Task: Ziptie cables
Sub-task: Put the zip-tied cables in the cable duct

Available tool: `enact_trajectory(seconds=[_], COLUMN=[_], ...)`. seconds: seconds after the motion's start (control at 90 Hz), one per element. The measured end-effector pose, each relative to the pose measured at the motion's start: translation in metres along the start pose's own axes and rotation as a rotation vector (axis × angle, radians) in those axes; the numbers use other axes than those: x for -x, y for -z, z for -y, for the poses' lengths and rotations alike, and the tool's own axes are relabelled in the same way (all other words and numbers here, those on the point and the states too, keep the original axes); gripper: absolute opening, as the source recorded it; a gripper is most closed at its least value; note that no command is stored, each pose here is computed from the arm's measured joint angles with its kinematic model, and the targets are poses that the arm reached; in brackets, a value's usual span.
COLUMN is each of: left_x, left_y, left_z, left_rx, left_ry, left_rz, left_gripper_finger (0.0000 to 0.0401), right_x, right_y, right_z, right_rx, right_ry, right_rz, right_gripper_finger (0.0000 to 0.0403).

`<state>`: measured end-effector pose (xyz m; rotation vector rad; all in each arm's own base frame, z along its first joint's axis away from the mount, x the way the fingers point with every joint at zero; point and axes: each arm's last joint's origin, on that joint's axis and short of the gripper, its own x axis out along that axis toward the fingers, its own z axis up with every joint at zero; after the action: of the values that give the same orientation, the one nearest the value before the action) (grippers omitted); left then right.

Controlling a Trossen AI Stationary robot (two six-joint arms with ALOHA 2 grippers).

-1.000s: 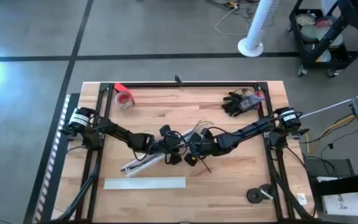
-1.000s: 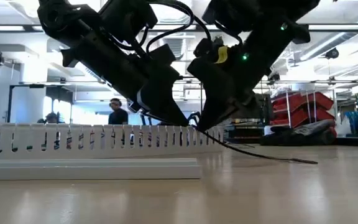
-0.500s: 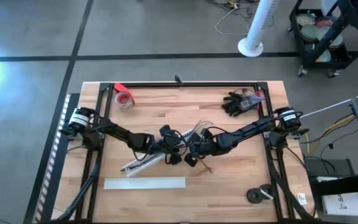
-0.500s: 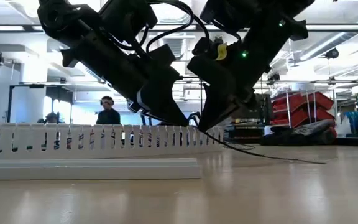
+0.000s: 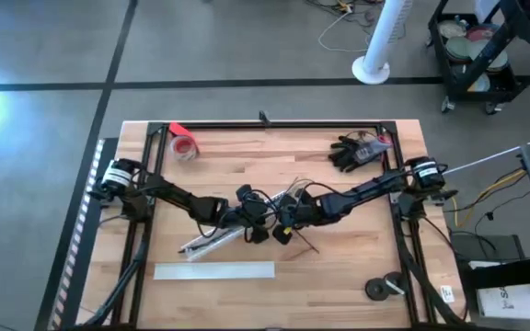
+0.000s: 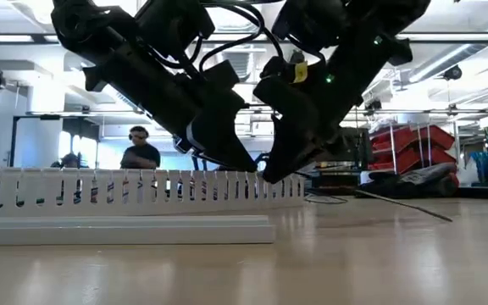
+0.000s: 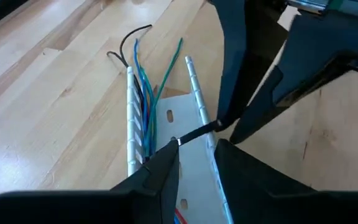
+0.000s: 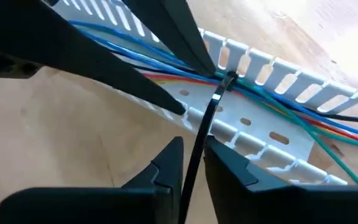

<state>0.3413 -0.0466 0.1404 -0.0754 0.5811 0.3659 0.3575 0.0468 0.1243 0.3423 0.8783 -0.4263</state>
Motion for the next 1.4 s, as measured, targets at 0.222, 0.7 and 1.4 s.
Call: enact_trajectory(seconds=[0.222,0.7,1.4], left_x=[0.000,0.000,0.000], left_y=[0.000,0.000,-0.001], left_z=[0.000,0.000,0.000], left_rx=[0.000,0.002,0.009], left_ry=[0.000,0.001,0.004], left_rz=[-0.001,0.003,0.009], left_gripper_finger=[0.0098,0.0098,0.0098], right_x=[0.003,0.002,0.006], right_y=[0.001,0.006,0.011], right_z=[0.002,0.002,-0.009], right_rx=[0.041,0.108,0.228], right_ry=[0.015,0.062,0.056], right_rz=[-0.021,-0.039,-0.015], right_gripper_finger=[0.0003,0.0000,0.0000])
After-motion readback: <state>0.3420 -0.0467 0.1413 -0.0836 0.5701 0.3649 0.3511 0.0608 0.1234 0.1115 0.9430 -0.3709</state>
